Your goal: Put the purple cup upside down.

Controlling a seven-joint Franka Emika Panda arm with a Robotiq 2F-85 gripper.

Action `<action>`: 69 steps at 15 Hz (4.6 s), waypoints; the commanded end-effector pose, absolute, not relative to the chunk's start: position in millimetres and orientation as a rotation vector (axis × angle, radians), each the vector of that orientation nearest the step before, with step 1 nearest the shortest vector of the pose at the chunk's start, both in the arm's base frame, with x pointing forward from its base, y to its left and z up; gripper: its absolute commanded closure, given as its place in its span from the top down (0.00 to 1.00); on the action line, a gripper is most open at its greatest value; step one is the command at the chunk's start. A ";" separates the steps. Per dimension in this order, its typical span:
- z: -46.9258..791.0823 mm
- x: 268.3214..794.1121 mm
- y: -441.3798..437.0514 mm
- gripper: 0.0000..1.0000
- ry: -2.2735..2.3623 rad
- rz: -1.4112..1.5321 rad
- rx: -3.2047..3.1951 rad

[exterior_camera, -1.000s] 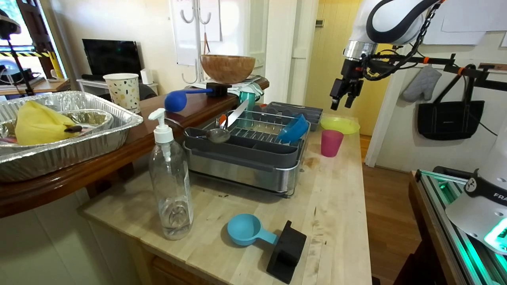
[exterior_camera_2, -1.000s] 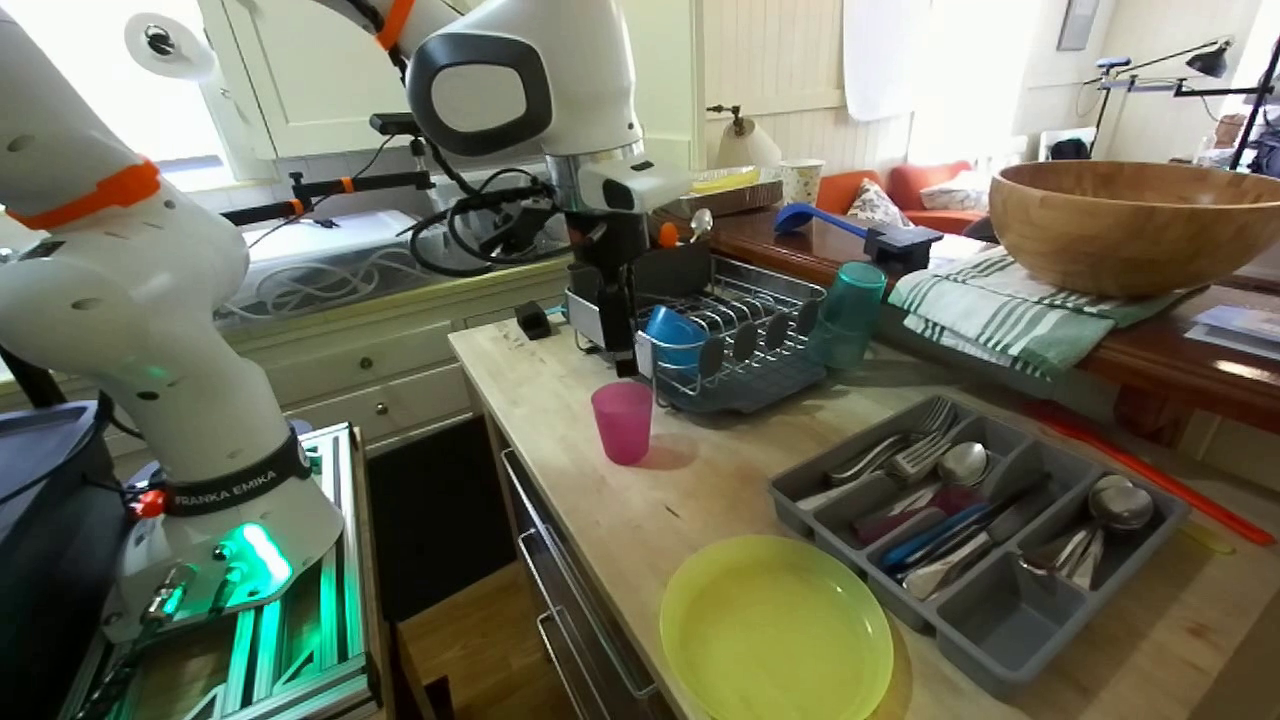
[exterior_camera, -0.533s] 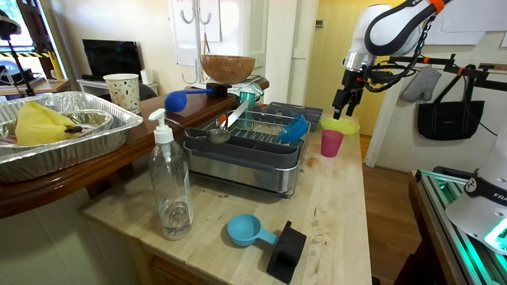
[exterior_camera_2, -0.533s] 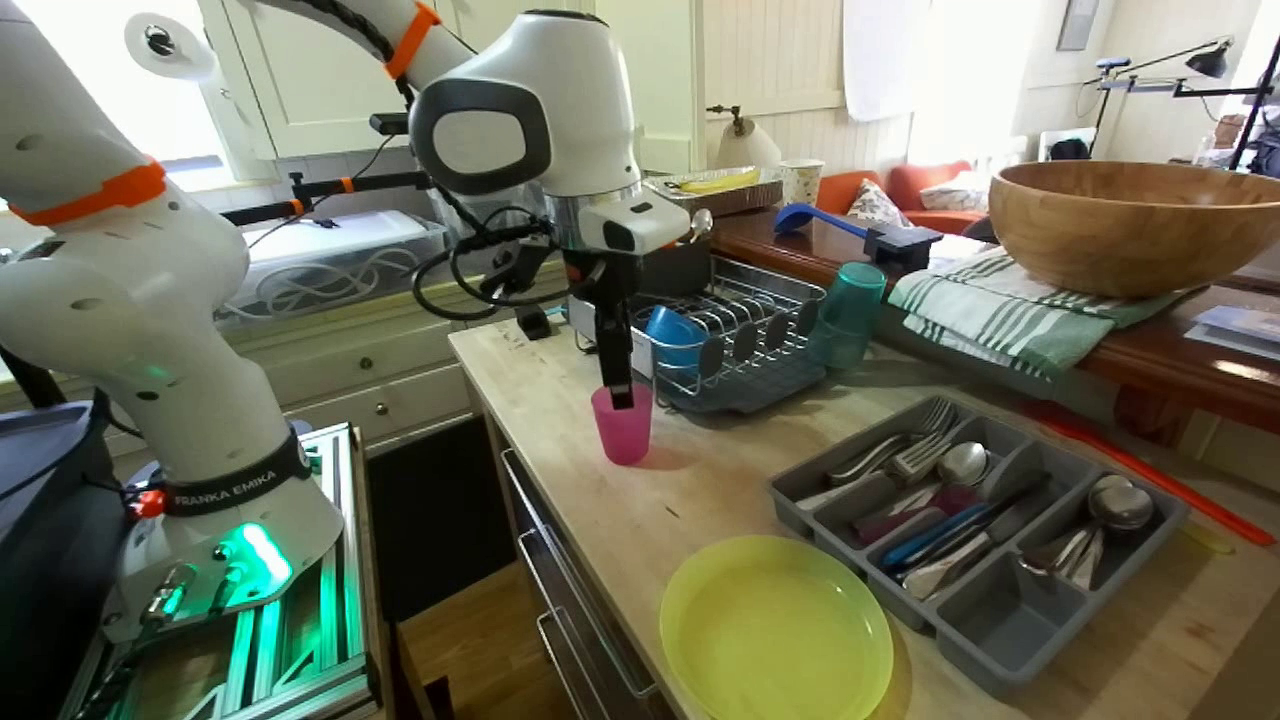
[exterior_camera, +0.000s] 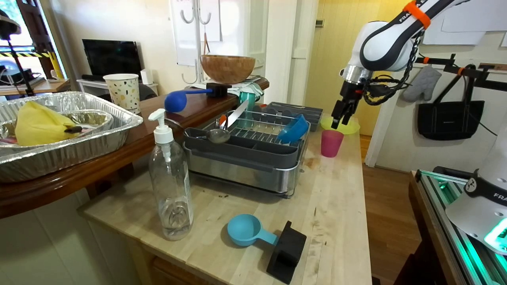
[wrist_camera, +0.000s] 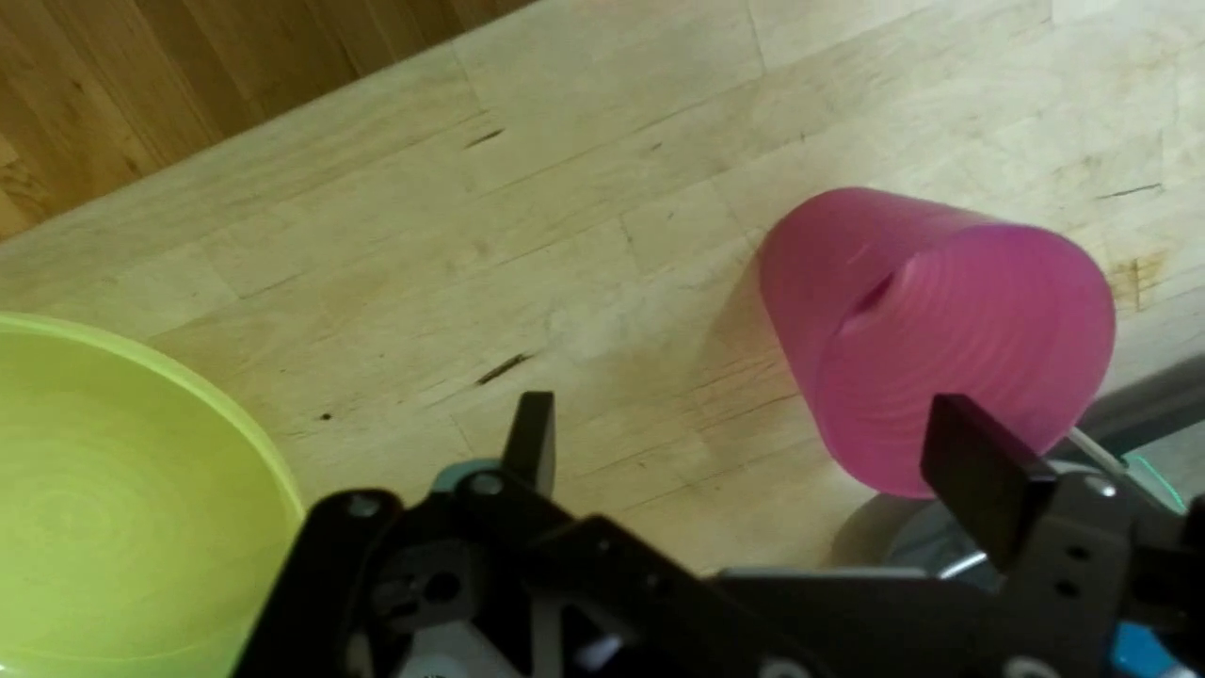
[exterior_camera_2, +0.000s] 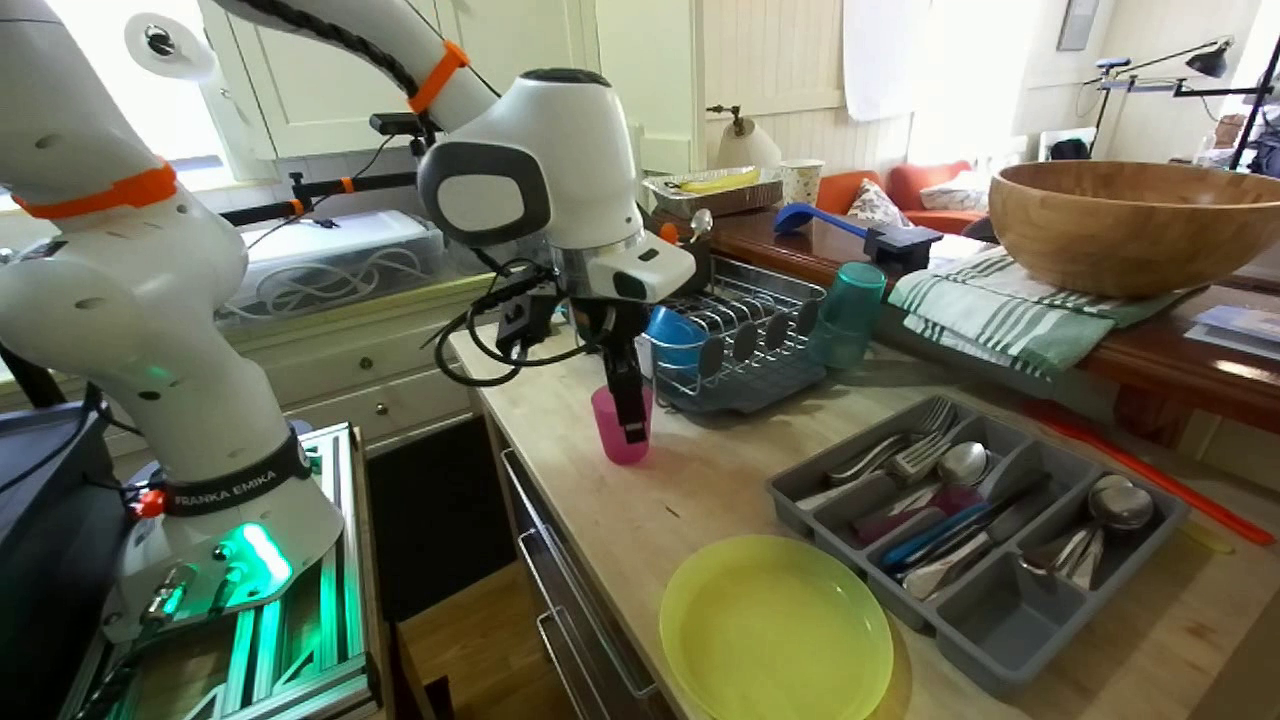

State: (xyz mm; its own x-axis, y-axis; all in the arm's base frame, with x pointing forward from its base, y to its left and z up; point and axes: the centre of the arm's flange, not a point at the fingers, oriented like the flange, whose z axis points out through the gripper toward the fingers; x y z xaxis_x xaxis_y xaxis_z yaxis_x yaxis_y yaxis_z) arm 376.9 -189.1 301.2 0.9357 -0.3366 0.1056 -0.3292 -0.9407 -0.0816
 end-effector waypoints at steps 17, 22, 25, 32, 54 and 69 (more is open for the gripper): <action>264.5 407.5 -199.4 0.00 0.264 -0.040 -3.082; 282.7 419.6 -200.0 0.01 0.062 0.112 -3.243; 286.3 427.2 -196.3 0.01 -0.042 0.231 -3.318; 276.2 443.7 -182.1 0.01 -0.187 0.420 -3.468; 261.2 461.2 -170.3 1.00 -0.100 0.357 -3.708; 256.7 465.3 -156.4 1.00 -0.074 0.310 -3.678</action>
State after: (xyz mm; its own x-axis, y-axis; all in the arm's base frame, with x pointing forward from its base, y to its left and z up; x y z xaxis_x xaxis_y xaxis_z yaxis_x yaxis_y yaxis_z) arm 465.6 -162.2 262.7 0.9848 -0.0117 -0.1730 0.0840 -0.8406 0.5351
